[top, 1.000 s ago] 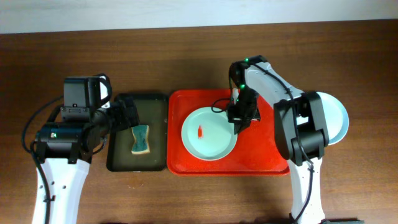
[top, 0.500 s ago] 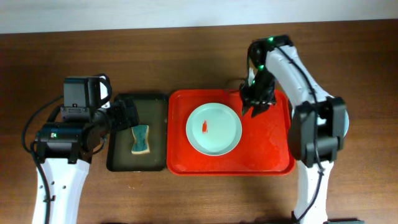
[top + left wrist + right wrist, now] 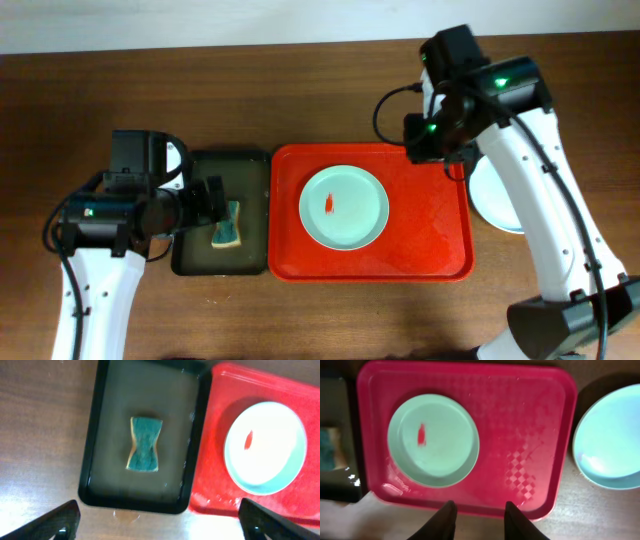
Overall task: Clean dirty plates on tray and stack at the side
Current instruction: 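Lower the left gripper into the dark tray and grasp the sponge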
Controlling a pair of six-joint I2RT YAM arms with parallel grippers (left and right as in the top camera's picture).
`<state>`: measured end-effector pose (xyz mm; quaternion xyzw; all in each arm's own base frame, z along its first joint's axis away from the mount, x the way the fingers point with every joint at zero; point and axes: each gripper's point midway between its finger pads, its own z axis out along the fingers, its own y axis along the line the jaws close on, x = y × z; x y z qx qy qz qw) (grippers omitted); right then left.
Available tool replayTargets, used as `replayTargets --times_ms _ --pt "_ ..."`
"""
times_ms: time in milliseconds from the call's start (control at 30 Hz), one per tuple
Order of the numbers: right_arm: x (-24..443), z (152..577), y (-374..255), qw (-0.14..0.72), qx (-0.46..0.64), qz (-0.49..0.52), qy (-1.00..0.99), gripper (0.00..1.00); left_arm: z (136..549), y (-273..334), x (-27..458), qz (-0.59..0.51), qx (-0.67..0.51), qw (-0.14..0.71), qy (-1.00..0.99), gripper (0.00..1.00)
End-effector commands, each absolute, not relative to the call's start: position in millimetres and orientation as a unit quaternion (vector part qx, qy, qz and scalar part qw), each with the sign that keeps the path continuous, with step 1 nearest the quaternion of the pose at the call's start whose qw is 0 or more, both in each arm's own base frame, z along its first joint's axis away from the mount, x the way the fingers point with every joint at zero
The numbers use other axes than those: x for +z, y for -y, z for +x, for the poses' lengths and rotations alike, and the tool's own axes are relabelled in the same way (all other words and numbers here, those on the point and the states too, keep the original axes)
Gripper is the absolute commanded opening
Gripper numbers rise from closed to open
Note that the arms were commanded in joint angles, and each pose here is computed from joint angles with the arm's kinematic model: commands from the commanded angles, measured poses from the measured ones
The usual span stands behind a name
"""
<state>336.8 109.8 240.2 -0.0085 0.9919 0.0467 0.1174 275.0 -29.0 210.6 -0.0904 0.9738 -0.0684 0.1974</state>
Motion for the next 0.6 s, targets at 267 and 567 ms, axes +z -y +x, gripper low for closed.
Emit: replayTargets --times_ms 267,567 --pt "180 320 -110 0.097 0.009 0.01 -0.995 0.61 270 20 143 -0.087 -0.017 0.038 -0.995 0.74" --pt "84 310 -136 0.054 0.128 -0.001 -0.99 0.35 288 21 137 -0.084 -0.02 0.058 -0.995 0.62"
